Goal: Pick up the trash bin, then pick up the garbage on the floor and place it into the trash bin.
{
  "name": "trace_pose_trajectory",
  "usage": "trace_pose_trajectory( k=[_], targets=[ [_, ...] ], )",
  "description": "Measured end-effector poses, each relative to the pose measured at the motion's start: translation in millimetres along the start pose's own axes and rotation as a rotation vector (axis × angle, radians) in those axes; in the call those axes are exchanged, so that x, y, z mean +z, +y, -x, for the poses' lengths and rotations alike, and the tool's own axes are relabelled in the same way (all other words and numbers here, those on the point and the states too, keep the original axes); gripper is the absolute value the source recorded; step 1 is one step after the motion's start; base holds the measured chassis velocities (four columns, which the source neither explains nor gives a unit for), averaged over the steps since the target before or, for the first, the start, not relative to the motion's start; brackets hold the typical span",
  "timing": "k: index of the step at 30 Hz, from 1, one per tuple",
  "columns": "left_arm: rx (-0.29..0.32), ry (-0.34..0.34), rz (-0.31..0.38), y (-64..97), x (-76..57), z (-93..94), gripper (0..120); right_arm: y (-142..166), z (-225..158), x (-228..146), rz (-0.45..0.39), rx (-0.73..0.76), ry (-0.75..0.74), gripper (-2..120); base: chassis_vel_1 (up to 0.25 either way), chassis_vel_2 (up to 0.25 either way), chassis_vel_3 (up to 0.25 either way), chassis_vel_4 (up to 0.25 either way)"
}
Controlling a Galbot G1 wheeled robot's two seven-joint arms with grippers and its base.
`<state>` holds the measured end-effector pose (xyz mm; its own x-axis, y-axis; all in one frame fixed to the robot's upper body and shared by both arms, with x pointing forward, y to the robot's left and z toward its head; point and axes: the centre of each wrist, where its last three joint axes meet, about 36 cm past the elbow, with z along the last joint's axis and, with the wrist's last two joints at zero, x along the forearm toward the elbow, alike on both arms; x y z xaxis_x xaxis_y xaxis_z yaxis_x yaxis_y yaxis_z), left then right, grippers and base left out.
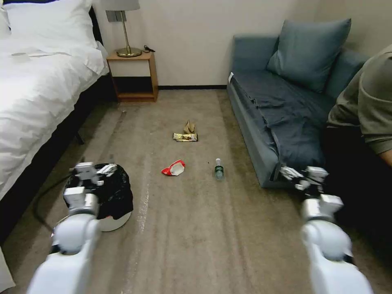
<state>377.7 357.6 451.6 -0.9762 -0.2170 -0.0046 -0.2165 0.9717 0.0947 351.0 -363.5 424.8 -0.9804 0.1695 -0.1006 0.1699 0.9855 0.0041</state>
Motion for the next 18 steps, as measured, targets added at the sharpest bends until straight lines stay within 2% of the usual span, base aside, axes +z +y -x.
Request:
trace_pose_trajectory(
  k=[1, 2, 5, 17, 18],
  targets=[
    [-0.001, 0.005, 0.005, 5.3, -8.0, -5.3, 100, -9, -9, -11, 0.003, 0.001, -0.005, 100, 0.000, 0.000, 0.000, 0.000],
    [-0.001, 0.005, 0.005, 5.3, -8.0, -5.3, 100, -9, -9, -11, 0.003, 0.001, -0.005, 100, 0.000, 0.000, 0.000, 0.000],
    [0.063, 0.013, -0.013, 8.2, -16.8, -10.1, 100, -18, -23, -34, 0.008, -0.049, -0.043, 100, 0.000, 0.000, 0.000, 0.000],
    [0.101, 0.031, -0.013, 9.9, -12.9, -10.5, 100, -18, -25, -27, 0.004, -0.079, -0.046, 100, 0.000, 0.000, 0.000, 0.000],
    [0.104, 0.058, -0.004, 13.3, -12.7, -11.3, 100, -19, -25, -26, 0.001, -0.079, -0.046, 100, 0.000, 0.000, 0.000, 0.000]
  ],
)
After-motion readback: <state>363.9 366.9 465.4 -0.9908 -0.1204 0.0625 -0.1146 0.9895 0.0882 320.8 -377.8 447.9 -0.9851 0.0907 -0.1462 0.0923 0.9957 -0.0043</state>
